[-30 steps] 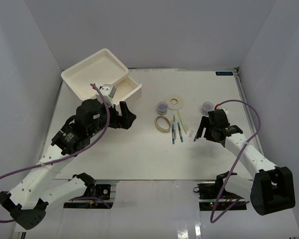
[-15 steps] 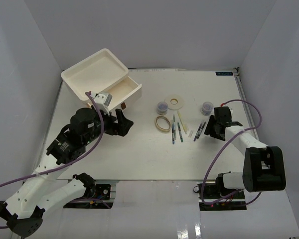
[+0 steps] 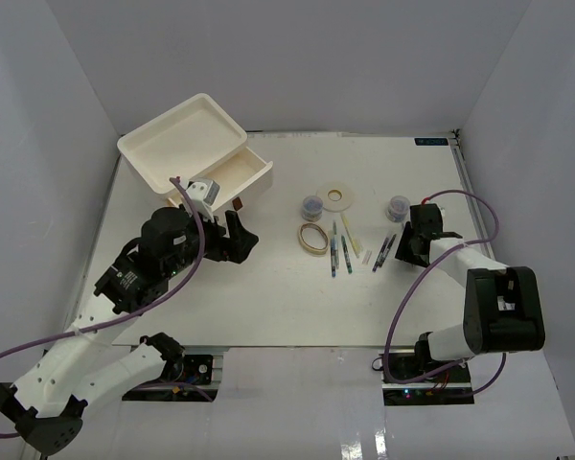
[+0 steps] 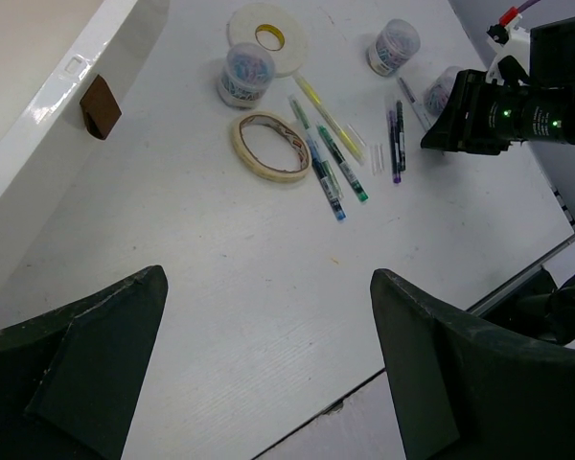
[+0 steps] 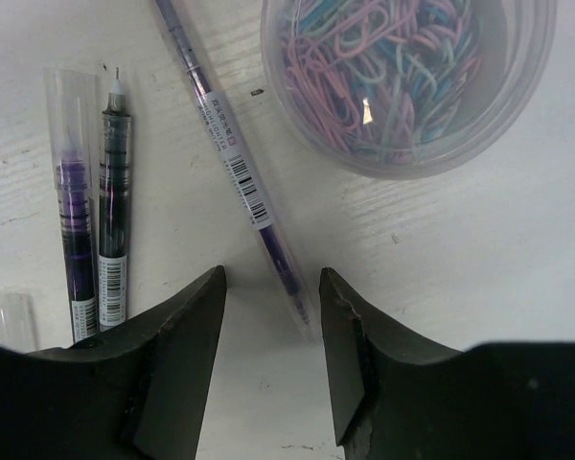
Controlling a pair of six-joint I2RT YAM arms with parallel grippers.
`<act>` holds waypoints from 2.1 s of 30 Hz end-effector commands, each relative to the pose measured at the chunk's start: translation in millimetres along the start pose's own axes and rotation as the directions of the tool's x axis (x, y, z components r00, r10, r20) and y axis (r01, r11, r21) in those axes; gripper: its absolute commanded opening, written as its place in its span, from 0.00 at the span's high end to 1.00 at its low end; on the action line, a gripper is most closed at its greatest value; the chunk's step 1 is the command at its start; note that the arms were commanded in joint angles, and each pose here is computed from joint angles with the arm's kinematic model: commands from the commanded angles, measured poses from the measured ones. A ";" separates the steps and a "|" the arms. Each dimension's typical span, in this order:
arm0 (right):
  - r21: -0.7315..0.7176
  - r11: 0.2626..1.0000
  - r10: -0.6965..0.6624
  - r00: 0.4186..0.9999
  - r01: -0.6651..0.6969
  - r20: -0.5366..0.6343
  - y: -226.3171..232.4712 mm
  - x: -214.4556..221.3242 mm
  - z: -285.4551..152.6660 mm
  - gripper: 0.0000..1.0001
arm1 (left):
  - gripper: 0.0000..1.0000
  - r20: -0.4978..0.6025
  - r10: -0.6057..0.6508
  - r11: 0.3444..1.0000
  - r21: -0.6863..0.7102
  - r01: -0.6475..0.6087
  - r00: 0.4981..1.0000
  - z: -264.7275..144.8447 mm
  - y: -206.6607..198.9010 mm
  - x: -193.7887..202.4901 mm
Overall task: Sort the stationery into containers
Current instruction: Pick up the pen from the center of the board, then place the pen in the drawer.
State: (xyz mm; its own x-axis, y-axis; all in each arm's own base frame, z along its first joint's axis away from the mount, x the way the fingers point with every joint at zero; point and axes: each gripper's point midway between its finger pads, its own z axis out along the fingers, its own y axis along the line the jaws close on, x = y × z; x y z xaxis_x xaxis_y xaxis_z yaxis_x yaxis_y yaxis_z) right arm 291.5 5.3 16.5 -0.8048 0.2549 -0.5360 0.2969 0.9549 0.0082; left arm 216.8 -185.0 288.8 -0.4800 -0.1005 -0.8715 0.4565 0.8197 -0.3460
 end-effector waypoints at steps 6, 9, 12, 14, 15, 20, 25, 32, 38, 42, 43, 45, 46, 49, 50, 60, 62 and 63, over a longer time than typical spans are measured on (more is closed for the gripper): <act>0.026 0.999 -0.022 0.999 0.023 -0.032 -2.8 3.2 12.3 0.55 | 0.02 -0.001 -0.005 1.000 0.017 0.005 1.000 -0.3 -2.8 2.5; 0.025 0.999 -0.029 0.999 0.030 -0.043 -1.8 4.0 13.8 0.55 | 0.02 0.006 -0.008 1.000 0.020 0.008 1.000 -2.2 -3.4 1.2; 0.027 0.999 -0.030 0.998 0.031 -0.049 -2.8 6.4 13.0 0.61 | 0.02 0.003 -0.014 1.000 0.019 0.014 1.000 -2.1 -2.9 3.1; 0.025 0.999 -0.030 0.998 0.031 -0.050 -3.1 8.6 11.5 0.66 | 0.02 -0.012 -0.021 0.999 0.049 0.021 1.000 -2.8 -8.1 6.2; 0.022 0.999 -0.026 0.999 0.027 -0.044 -2.9 7.9 9.4 0.68 | 0.02 -0.012 -0.025 0.998 0.054 0.025 1.000 -3.3 -9.3 6.3; 0.019 0.999 -0.031 0.999 0.032 -0.027 -4.0 5.5 1.0 0.80 | 0.02 -0.031 -0.025 0.997 0.074 0.028 0.999 -1.0 -13.3 8.8; 0.003 0.998 -0.057 0.998 0.057 -0.007 0.0 5.5 -13.8 0.88 | 0.02 -0.042 -0.043 0.995 0.090 0.047 0.998 -0.5 -17.8 8.0; -0.067 0.990 -0.118 0.988 0.125 0.096 19.4 -7.1 -57.9 0.92 | 0.02 -0.042 -0.088 0.990 0.110 0.092 0.995 1.7 -24.4 4.8; -0.289 0.933 -0.123 0.945 0.214 0.301 68.6 -34.2 -130.7 0.91 | 0.02 -0.050 -0.210 0.963 0.161 0.216 0.976 14.2 -44.4 -11.4; -0.462 0.845 -0.061 0.907 0.269 0.416 103.8 -46.0 -180.1 0.89 | 0.02 -0.055 -0.314 0.928 0.193 0.318 0.948 33.6 -58.6 -25.5; -0.517 0.809 -0.046 0.906 0.282 0.422 114.0 -44.9 -191.4 0.89 | 0.02 -0.077 -0.330 0.921 0.194 0.339 0.941 43.9 -61.3 -23.8; -0.575 0.759 -0.022 0.895 0.305 0.446 126.4 -45.5 -209.6 0.89 | 0.02 -0.061 -0.350 0.905 0.237 0.354 0.935 51.5 -75.0 -38.4; -0.622 0.713 -0.005 0.890 0.323 0.456 136.4 -46.0 -221.8 0.88 | 0.02 -0.074 -0.362 0.901 0.227 0.369 0.929 63.7 -77.5 -37.3; -0.687 0.629 0.026 0.874 0.363 0.485 151.7 -47.0 -244.3 0.87 | 0.02 -0.038 -0.362 0.902 0.238 0.360 0.931 82.3 -97.1 -53.0; -0.703 0.608 0.039 0.871 0.369 0.490 154.9 -47.0 -250.5 0.87 | 0.02 -0.018 -0.357 0.903 0.248 0.350 0.934 87.3 -104.0 -58.3; -0.782 0.479 0.108 0.857 0.398 0.503 169.0 -48.6 -284.6 0.85 | 0.05 0.061 -0.335 0.933 0.157 0.322 0.940 154.2 -143.4 -56.7; -0.783 0.473 0.111 0.854 0.405 0.509 168.6 -48.3 -287.3 0.85 | 0.08 0.066 -0.323 0.937 0.159 0.310 0.944 159.2 -152.2 -55.2; -0.785 0.469 0.113 0.854 0.404 0.508 168.6 -47.8 -288.3 0.85 | 0.10 0.062 -0.312 0.942 0.148 0.301 0.948 166.5 -154.0 -50.1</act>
State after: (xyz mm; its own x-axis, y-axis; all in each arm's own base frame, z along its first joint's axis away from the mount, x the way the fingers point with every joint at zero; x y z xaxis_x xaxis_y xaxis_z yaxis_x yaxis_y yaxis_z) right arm 236.7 190.0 259.3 -0.4478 0.2111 -0.8689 -0.5257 0.7239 0.4468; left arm 287.6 -395.4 300.5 -0.6179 -0.3206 -0.7179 0.3953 0.6626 -0.6362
